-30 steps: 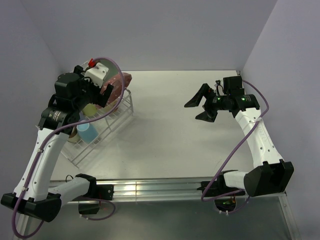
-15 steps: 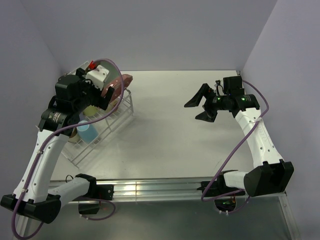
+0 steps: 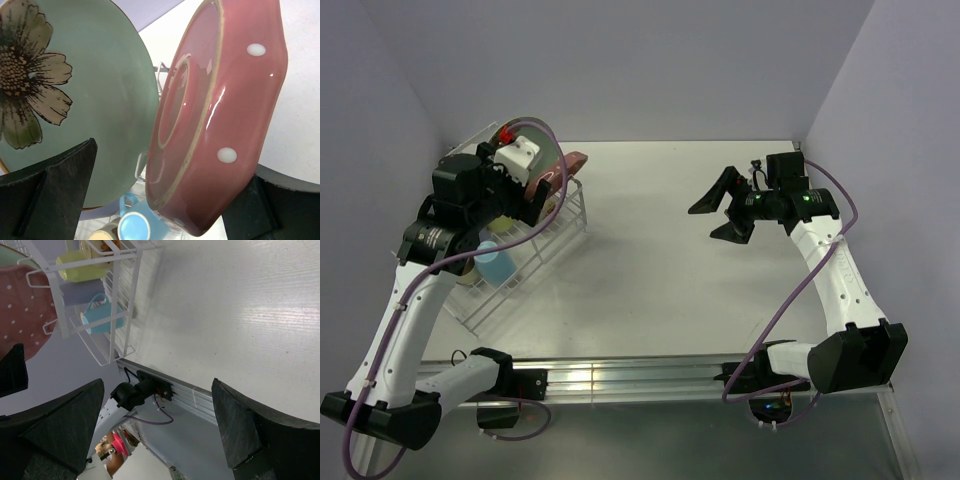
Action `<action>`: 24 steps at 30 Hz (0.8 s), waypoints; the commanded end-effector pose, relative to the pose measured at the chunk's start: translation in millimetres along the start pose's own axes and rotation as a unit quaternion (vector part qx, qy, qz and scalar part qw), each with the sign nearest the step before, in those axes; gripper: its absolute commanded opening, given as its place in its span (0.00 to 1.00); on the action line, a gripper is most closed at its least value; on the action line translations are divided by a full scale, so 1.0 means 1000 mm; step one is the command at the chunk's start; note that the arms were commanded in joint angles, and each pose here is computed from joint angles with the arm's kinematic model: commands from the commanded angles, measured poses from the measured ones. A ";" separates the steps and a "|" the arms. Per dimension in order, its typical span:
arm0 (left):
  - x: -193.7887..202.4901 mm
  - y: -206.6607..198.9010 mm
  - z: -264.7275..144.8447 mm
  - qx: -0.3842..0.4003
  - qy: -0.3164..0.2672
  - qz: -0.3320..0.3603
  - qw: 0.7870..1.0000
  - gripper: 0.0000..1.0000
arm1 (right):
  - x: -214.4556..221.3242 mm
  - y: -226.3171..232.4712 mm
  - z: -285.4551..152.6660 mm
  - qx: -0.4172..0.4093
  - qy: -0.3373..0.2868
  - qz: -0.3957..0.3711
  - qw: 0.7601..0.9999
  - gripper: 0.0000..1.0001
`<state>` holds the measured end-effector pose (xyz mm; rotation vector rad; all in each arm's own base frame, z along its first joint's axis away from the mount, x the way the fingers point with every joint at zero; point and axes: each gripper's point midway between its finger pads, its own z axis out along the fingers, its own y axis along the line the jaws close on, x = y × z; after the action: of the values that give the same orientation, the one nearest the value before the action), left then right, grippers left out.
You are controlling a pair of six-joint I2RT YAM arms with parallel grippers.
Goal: Load the mixed dishes into the dish rack
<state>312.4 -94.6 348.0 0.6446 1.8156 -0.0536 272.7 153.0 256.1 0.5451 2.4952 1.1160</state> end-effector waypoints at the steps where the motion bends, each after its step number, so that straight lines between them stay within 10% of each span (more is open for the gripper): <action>1: -0.009 -0.001 -0.006 0.001 -0.024 -0.008 1.000 0.99 | -0.003 0.009 0.001 -0.016 -0.003 -0.012 1.000 0.95; 24: -0.002 -0.015 -0.004 0.025 -0.022 -0.036 0.999 0.99 | -0.002 0.009 0.002 -0.019 0.001 -0.009 1.000 0.95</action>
<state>304.2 -104.4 335.2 0.6396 1.8427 -0.1384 272.2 154.1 257.0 0.5557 2.4961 1.1289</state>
